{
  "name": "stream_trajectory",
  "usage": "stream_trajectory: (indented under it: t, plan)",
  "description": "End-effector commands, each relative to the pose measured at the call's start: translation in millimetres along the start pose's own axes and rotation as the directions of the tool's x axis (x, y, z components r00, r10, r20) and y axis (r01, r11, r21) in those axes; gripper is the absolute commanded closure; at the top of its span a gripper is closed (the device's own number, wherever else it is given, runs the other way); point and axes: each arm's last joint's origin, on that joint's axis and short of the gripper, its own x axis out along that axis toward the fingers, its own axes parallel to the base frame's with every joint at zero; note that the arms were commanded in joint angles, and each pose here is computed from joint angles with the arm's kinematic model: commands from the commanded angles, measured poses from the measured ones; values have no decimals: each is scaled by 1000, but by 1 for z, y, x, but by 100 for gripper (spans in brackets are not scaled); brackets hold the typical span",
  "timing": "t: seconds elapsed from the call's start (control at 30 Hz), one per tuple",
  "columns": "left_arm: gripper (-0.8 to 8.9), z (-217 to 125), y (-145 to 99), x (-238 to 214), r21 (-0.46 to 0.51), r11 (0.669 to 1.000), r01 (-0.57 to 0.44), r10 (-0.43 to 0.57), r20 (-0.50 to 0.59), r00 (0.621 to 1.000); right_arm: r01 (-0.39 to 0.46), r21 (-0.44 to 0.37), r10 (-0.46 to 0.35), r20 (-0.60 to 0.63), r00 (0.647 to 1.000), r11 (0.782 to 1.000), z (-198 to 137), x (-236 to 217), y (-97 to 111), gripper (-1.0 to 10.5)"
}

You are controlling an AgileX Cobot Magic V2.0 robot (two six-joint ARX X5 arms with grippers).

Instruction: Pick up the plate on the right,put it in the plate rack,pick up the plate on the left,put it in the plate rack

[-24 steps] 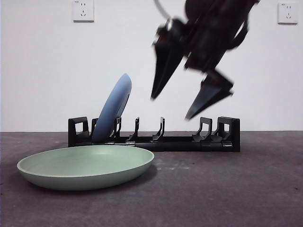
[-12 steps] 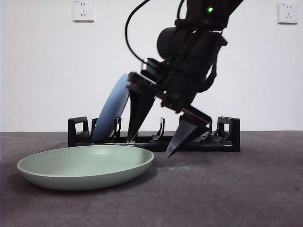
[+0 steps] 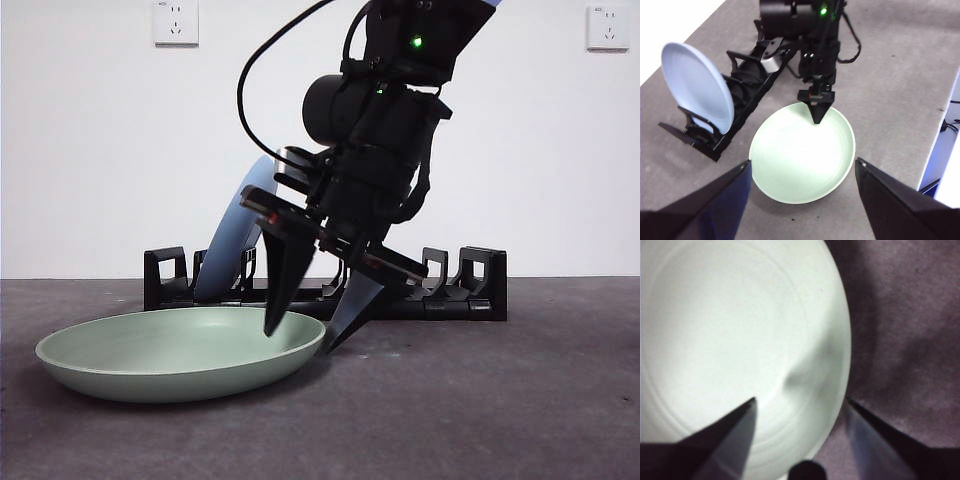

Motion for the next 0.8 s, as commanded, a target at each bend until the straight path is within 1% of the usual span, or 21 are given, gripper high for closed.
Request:
stream_trajectory:
  t: [0.03, 0.07, 0.13, 0.2, 0.37, 0.53, 0.63, 0.67, 0.73, 0.8]
  plan:
    - [463, 0, -1, 2, 20, 1000, 14, -14, 1, 1000, 17, 26, -17, -19, 1000, 1000, -3, 9, -3, 846]
    - [463, 0, -2, 2, 23, 1000, 17, -17, 1, 1000, 20, 26, -19, -17, 1000, 999, -2, 9, -3, 898]
    - [463, 1, -2, 4, 29, 999, 29, -29, -1, 1000, 19, 26, -19, -15, 1000, 999, -2, 9, -3, 964]
    - [463, 1, -3, 5, 37, 998, 43, -43, -2, 999, 19, 24, -19, -10, 1000, 1000, -2, 9, -3, 962]
    - [462, 5, -6, 12, 107, 989, 99, -99, -12, 995, 18, 24, -18, -4, 1000, 1000, -2, 3, -2, 963]
    - [458, 9, -10, 24, 177, 971, 162, -155, -50, 987, 13, 15, -14, 44, 999, 1000, -1, -26, 1, 963]
    - [457, 12, -13, 33, 228, 956, 183, -167, -88, 982, 10, 17, -11, 92, 996, 1000, -2, -54, 1, 963]
    - [453, 14, -15, 38, 255, 947, 197, -175, -106, 979, 11, 17, -13, 109, 994, 1000, -3, -66, 0, 963]
    - [400, 17, -20, 45, 309, 927, 213, -180, -134, 975, 17, 16, -19, 133, 991, 1000, -7, -87, -2, 963]
    - [392, 21, -25, 52, 368, 902, 224, -177, -159, 971, 25, 23, -28, 152, 988, 999, -13, -108, -5, 963]
